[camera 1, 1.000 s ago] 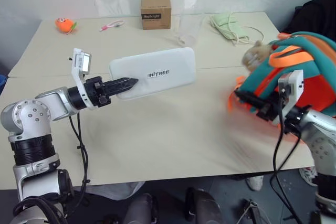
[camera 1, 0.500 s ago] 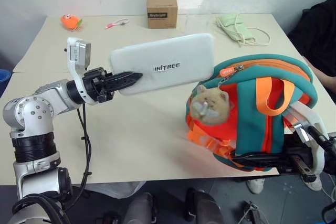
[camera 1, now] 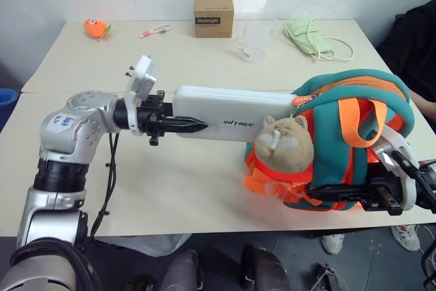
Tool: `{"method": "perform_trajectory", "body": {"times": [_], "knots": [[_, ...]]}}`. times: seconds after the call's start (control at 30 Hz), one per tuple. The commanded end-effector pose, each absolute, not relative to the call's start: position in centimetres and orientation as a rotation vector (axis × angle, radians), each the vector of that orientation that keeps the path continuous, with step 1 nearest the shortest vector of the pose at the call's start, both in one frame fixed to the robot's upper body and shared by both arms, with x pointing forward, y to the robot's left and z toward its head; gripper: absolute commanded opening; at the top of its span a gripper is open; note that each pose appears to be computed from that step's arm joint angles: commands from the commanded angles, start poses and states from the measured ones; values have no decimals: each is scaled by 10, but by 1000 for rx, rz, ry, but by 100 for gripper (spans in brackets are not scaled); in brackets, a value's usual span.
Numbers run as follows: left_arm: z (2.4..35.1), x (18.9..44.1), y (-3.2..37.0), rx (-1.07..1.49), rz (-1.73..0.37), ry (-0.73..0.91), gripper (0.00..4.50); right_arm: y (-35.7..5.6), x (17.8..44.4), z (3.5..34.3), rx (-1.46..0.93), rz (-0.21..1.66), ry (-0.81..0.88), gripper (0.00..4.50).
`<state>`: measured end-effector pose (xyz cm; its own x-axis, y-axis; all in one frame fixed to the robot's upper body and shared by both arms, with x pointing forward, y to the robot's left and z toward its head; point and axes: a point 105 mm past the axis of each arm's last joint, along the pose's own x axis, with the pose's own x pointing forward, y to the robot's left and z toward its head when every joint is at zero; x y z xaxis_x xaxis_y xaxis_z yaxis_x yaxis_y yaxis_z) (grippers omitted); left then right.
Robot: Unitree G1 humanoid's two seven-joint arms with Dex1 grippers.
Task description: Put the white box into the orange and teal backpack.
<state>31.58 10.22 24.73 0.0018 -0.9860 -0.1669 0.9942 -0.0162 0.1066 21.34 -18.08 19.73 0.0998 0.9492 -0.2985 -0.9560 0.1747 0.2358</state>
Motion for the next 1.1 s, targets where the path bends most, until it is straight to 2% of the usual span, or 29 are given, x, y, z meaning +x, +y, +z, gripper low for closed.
{"method": "perform_trajectory", "body": {"times": [0.03,0.1,0.3,0.43,0.47,0.53,0.67,0.8,0.87,0.97,1.1], "knots": [[249,317,78,366,-1675,14,127,-182,221,198,-89,1425,420,6],[251,319,70,409,-1697,-11,127,-182,224,196,-104,1431,424,6],[252,323,12,451,-1725,-111,127,-170,232,197,-130,1457,384,6],[233,319,-55,442,-1657,-129,127,-160,237,197,-123,1442,340,6],[231,322,-61,448,-1614,-130,162,-159,238,196,-120,1431,335,6],[232,333,-49,467,-1526,-132,221,-160,240,196,-112,1399,331,6],[248,348,14,400,-1413,-107,344,-164,234,195,-72,1372,332,6],[267,332,76,286,-1458,-50,344,-165,230,191,-47,1347,336,6],[273,318,89,269,-1508,-39,344,-166,228,189,-43,1342,337,6],[287,297,86,214,-1579,-66,344,-165,228,188,-37,1336,334,6],[291,278,61,185,-1651,-96,344,-163,232,187,-40,1322,323,6]]}}
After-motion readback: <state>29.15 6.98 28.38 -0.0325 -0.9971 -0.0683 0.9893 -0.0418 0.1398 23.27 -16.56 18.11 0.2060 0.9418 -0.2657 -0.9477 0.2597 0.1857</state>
